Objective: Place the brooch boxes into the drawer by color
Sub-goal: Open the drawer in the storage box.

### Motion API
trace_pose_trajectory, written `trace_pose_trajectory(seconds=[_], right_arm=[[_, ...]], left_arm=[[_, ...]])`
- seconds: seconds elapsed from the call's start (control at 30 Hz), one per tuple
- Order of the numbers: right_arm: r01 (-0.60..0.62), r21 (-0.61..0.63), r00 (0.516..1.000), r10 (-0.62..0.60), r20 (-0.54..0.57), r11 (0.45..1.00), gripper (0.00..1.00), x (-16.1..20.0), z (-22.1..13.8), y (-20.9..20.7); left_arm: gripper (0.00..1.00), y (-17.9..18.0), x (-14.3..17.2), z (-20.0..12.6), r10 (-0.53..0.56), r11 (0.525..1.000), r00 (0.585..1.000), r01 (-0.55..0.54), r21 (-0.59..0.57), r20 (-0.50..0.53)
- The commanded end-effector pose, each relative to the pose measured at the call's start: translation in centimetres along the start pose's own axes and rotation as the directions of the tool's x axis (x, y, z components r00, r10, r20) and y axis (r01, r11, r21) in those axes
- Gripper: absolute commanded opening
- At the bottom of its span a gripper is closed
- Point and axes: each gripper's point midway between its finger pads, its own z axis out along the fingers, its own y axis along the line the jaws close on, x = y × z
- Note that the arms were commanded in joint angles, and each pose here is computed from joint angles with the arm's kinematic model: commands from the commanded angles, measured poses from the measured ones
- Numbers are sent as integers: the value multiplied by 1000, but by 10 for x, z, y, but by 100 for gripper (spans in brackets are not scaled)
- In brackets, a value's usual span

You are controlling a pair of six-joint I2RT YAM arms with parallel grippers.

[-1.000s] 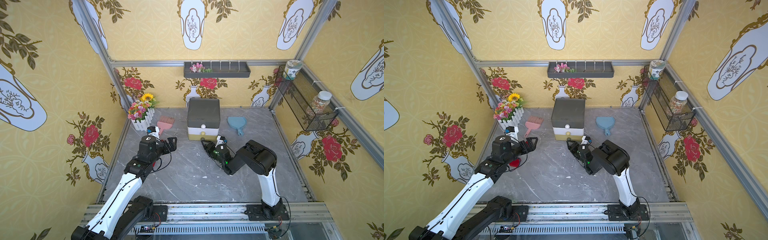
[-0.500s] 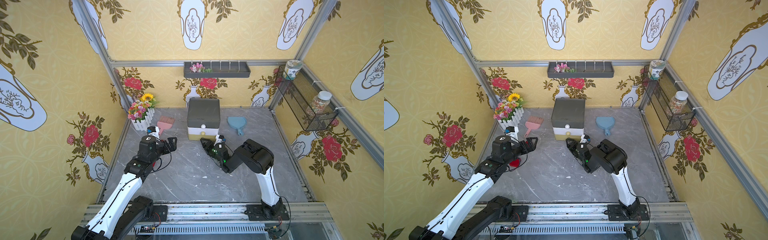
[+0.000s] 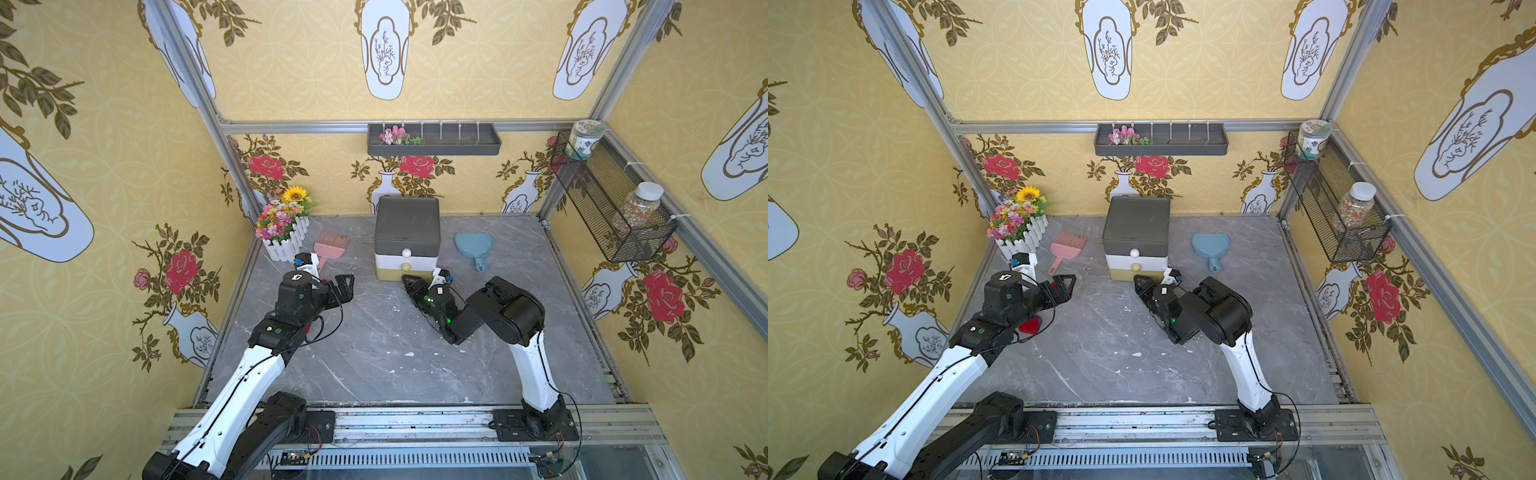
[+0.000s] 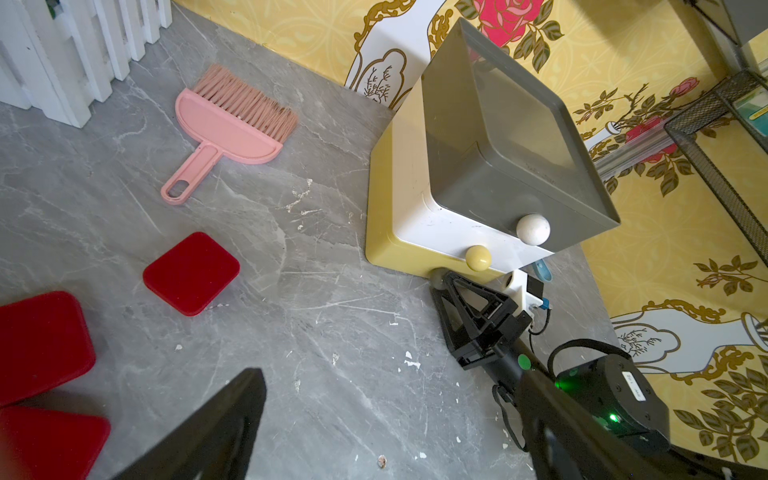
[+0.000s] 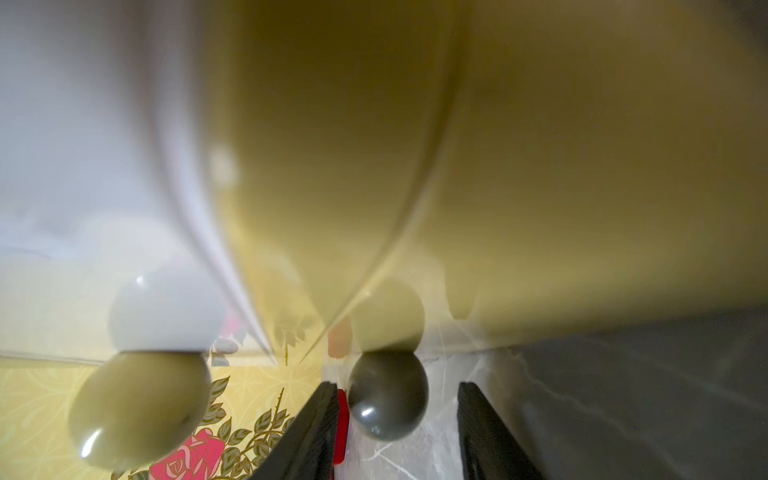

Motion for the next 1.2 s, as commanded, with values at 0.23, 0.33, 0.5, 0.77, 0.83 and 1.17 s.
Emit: trace_pose_trajectory(seconds=[0.23,0.33,0.5,0.77,0.83,1.17], right_arm=[[3,-41,1000,-3,-3,999,49,2,8,10],[-1,-45,1000,0,-7,999,49,5,9,11],[-3,-42,1000,3,-8,999,49,7,9,10],[-32,-50,999,33,11,998,43,7,5,9],[-43,-56,999,44,14,997,40,7,6,8],[-52,-59,998,54,30,997,33,7,1,6]], left_arm=[[100,-1,2,0,4,1000,1000,-4,11,-5],[100,-1,2,1,2,1000,1000,-2,11,-5],[100,-1,2,1,4,1000,1000,-4,14,-3],[100,-2,2,0,3,1000,1000,-3,20,-1],[100,-2,1,0,2,1000,1000,-2,19,0],[100,-2,1,-1,0,1000,1000,0,20,3]])
